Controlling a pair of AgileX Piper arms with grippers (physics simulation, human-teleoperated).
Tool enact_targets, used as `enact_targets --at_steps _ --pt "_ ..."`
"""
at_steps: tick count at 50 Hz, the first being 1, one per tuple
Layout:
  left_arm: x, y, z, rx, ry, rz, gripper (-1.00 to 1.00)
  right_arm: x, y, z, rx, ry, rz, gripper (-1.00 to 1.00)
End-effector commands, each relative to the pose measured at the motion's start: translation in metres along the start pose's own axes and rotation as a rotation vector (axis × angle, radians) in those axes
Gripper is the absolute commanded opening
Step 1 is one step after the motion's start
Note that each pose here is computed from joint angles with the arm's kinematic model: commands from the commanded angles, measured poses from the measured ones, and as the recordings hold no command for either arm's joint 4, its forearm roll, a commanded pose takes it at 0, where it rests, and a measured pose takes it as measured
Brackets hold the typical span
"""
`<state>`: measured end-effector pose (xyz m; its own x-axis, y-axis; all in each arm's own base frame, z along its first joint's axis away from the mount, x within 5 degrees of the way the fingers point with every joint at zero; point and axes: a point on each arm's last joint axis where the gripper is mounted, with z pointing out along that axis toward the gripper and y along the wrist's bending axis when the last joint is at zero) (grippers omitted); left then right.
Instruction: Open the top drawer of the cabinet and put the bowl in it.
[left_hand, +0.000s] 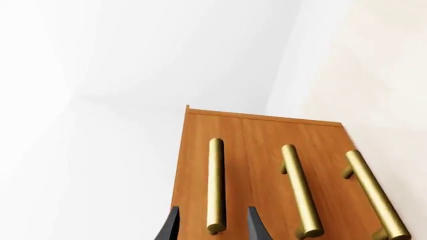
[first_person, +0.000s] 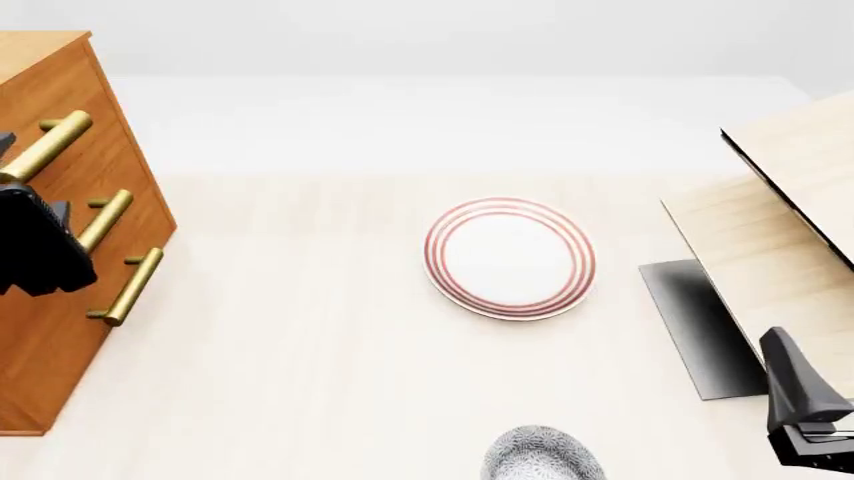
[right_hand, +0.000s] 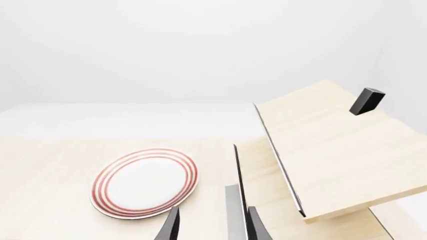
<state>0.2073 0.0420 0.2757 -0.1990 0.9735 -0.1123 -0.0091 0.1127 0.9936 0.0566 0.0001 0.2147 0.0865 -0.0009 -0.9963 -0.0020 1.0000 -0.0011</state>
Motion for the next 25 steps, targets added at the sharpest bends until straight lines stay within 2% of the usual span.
enact_targets --at_steps 1,10,15,16,25 --pt "0.005 0.004 0.015 -0.008 0.022 0.012 1.00 0.000 0.000 0.000 -0.001 0.000 -0.001 1.00" --pt "0.010 0.003 0.027 -0.002 0.044 0.005 1.00 0.000 0.000 0.000 -0.001 0.000 0.000 1.00" --pt "0.016 -0.003 0.033 0.000 0.062 0.030 1.00 0.000 0.000 0.000 -0.001 0.001 -0.001 1.00" --pt "0.015 0.000 0.034 0.002 0.061 0.010 1.00 0.000 0.000 0.000 -0.001 0.000 0.000 1.00" --pt "0.019 -0.008 0.042 0.015 0.072 0.003 1.00 0.000 0.000 0.000 -0.001 0.000 0.000 1.00"
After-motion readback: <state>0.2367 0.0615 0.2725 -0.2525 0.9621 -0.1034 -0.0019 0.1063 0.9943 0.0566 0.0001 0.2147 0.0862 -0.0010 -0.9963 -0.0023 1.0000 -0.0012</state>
